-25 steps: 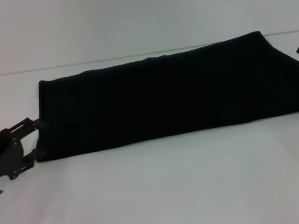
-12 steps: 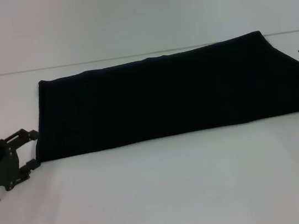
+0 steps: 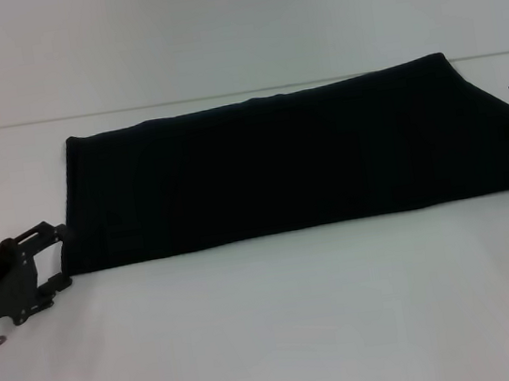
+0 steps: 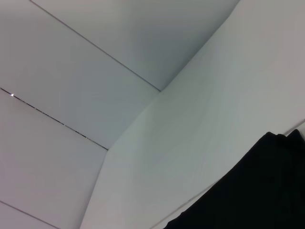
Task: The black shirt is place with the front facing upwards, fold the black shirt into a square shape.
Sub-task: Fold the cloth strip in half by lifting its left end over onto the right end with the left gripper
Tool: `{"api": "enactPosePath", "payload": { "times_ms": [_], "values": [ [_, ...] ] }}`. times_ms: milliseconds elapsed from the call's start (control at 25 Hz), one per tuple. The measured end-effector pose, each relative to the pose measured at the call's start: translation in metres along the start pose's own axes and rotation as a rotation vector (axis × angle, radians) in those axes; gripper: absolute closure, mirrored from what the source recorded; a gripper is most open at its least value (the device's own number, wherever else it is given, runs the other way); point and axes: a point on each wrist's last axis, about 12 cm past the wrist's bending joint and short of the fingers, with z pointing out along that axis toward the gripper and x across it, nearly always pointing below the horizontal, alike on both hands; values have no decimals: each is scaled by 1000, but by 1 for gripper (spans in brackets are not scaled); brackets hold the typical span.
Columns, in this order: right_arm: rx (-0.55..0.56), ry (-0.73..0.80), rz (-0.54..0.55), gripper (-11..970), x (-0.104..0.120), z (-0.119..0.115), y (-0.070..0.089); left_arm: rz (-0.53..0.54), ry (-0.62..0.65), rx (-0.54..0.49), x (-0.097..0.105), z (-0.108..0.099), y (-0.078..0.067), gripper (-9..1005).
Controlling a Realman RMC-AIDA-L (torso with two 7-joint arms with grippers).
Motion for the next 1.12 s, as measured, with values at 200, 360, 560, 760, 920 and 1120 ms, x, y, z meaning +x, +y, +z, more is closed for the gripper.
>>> {"api": "enactPosePath", "payload": {
  "times_ms": [200,360,560,760,920,1120],
  "values": [
    [2,-7,5,104,0,-1,-1,-5,16,-8,3,4,0,207],
    [3,-10,8,106,0,-2,-1,-5,17,-8,3,5,0,207],
    [2,-11,8,108,0,-2,-1,13,20,-9,3,11,-6,207],
    [2,-11,7,111,0,-2,-1,30,25,-10,3,19,-12,209],
    [-2,-11,5,113,-1,0,0,77,37,6,4,26,-22,210],
    [-3,-11,5,115,-1,0,0,152,24,80,2,28,-35,210]
  ]
}}
